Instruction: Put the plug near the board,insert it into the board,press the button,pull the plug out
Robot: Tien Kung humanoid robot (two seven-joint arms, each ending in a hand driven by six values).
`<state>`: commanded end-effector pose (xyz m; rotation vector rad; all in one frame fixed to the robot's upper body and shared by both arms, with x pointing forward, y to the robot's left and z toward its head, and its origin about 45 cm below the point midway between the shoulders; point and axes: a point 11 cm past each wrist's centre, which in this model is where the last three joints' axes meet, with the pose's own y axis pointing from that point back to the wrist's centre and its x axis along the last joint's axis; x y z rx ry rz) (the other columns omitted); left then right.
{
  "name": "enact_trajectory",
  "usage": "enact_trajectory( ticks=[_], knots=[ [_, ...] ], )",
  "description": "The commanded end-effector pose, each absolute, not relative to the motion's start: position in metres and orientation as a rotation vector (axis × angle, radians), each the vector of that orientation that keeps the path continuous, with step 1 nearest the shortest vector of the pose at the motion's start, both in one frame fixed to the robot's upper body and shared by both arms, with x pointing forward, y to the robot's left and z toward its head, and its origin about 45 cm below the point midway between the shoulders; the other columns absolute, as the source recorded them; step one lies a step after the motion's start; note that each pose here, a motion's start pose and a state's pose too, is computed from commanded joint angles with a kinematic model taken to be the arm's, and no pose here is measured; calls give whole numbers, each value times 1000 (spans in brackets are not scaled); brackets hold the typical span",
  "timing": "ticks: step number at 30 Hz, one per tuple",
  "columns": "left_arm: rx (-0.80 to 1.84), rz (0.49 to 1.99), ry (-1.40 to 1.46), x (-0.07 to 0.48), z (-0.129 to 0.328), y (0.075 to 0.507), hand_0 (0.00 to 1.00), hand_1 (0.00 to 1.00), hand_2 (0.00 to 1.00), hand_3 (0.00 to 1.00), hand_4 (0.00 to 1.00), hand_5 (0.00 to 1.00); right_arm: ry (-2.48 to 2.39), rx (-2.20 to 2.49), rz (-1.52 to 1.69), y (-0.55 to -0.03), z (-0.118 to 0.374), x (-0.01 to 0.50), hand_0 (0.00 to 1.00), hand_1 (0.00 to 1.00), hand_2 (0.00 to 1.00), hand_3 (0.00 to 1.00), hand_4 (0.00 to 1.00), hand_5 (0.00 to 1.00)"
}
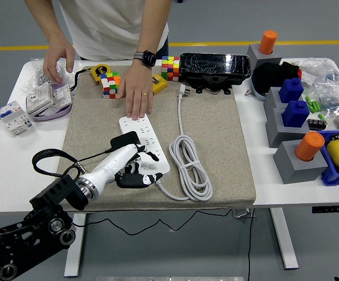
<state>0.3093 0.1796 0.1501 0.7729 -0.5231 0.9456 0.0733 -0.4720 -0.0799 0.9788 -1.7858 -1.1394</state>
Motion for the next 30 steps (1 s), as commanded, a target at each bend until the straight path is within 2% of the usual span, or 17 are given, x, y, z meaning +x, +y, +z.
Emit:
enact_trajectory(
  ticks=[4,5,30],
  knots=[
    [847,934,-540,310,143,183,85,67,145,722,795,361,-1785,979,-1141,-472,-80,73,580,671,683,616,979,520],
    [858,932,-539,309,142,184,79,69,140,788,800,364,-1785,979,-1141,-471,-80,73,581,672,683,616,980,520],
    [869,899,-521,307,137,182,70,66,136,766,818,390,-1784,981,-1140,-471,-80,73,583,671,683,617,981,520]
  ],
)
